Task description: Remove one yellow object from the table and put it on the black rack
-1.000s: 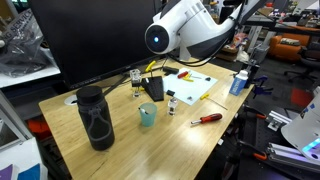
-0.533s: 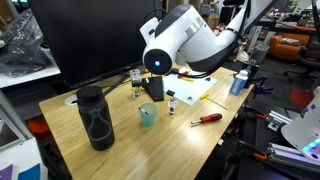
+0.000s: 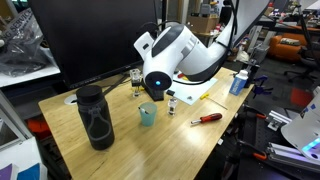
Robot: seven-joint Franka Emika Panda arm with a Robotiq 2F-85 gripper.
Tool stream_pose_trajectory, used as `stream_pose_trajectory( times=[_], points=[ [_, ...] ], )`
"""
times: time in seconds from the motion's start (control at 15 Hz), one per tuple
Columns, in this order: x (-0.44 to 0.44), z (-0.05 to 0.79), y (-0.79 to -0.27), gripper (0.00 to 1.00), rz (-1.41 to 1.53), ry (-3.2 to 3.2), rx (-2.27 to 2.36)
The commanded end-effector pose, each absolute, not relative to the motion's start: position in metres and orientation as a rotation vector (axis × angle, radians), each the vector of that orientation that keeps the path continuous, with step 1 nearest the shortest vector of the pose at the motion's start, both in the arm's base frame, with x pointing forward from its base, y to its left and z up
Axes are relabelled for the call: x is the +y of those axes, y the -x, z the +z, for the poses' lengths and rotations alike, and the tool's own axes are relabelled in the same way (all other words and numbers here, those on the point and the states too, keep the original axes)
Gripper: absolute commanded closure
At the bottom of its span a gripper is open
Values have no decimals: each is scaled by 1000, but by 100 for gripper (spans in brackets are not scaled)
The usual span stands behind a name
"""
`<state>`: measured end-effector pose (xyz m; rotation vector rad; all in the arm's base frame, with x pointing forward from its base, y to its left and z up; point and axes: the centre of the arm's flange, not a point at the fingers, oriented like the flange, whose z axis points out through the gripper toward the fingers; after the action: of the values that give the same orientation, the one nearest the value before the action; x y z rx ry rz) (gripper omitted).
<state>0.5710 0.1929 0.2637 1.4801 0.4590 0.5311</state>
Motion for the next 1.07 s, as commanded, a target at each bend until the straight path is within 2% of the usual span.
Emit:
stream_pose_trajectory(
  times=[0.0,1.0],
  points=[
    [190,260,-576,96,494,-1424,482],
    [188,227,-571,96,458,-1480,523]
  ],
)
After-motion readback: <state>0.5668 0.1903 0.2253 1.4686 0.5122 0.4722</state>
